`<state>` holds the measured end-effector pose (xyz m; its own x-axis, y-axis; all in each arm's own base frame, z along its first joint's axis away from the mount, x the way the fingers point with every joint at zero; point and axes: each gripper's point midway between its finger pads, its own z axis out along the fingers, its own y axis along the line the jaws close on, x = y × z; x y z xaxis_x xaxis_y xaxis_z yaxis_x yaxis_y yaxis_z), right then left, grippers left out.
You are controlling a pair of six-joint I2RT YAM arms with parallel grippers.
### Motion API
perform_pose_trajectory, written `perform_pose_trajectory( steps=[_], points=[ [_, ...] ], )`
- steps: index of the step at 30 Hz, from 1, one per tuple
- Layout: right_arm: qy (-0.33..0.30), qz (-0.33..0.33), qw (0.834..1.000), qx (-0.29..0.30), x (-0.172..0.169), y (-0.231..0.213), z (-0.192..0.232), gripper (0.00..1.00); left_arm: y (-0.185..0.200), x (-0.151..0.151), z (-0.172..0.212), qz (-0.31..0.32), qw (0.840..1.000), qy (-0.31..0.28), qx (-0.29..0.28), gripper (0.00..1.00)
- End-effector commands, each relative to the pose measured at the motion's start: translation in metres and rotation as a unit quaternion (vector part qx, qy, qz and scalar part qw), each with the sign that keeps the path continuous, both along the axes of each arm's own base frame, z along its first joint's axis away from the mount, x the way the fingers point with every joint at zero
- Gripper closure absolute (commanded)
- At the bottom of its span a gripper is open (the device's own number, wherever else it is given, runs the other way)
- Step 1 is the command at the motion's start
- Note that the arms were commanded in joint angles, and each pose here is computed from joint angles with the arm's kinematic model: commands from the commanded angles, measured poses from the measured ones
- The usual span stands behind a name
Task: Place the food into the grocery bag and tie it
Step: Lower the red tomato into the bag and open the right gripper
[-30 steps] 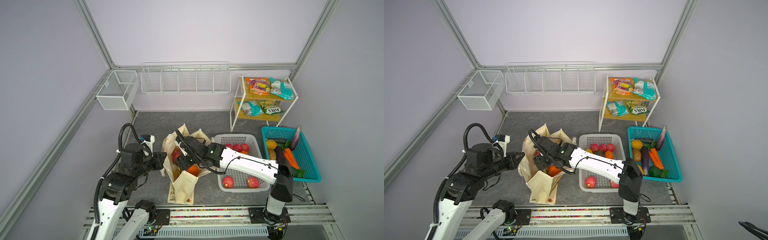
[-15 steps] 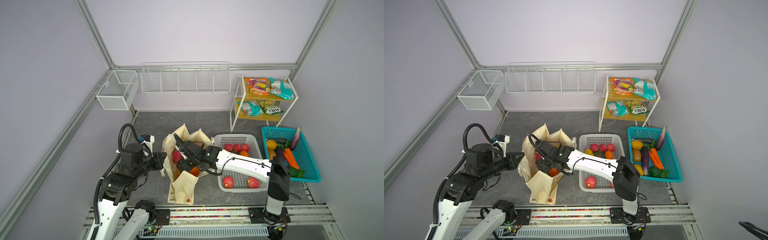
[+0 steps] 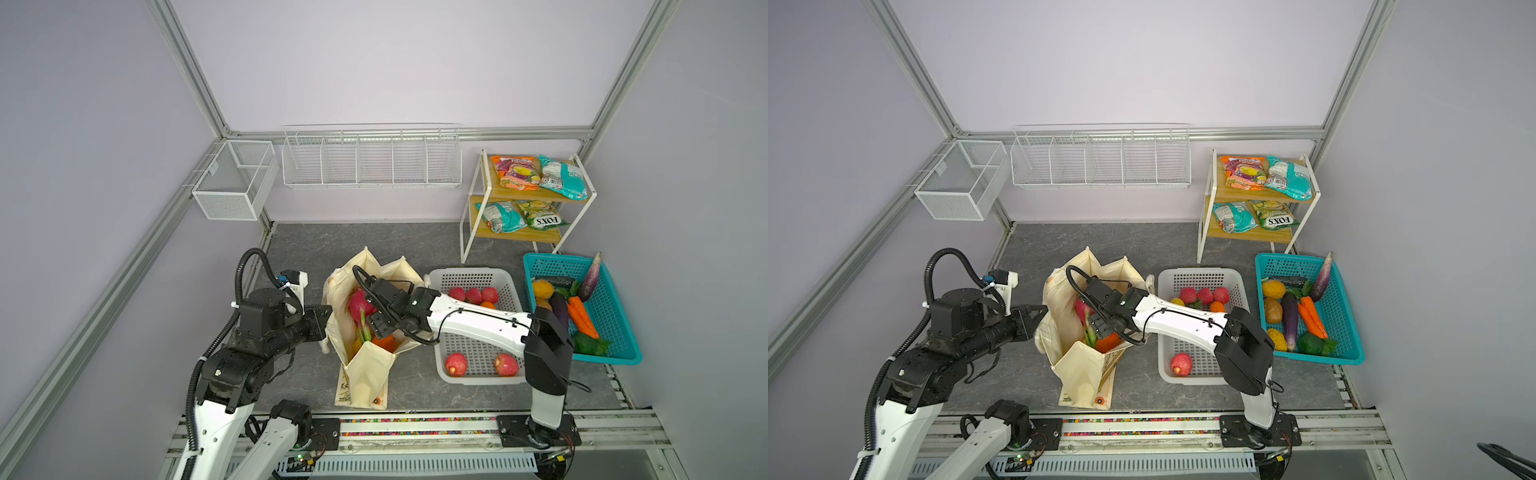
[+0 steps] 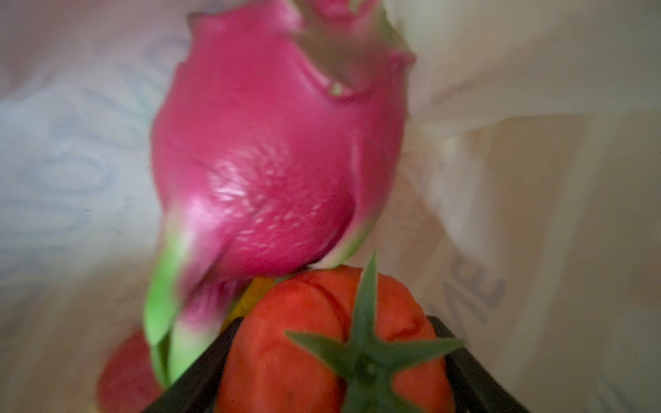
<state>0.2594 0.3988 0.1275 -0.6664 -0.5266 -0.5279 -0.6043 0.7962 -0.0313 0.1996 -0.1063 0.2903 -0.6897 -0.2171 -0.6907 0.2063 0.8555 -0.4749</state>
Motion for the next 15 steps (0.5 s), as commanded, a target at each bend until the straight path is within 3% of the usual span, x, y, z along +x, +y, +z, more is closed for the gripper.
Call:
perform_pose_trajectory(
  steps=[1, 9, 15],
  points=[
    [-0.035, -0.015, 0.997, -0.062, 0.012, -0.022, 0.002, 0.25, 0.005, -0.003, 0.017, 0.005, 1.000, -0.026, 0.007, 1.00],
    [-0.046, -0.019, 0.994, -0.092, 0.016, -0.031, 0.000, 0.22, 0.010, -0.001, 0.021, 0.016, 0.999, -0.031, 0.016, 1.00],
    [-0.023, 0.002, 0.998, -0.060, 0.007, -0.014, -0.001, 0.16, 0.008, -0.001, 0.020, 0.013, 0.999, -0.030, 0.014, 1.00]
  ],
)
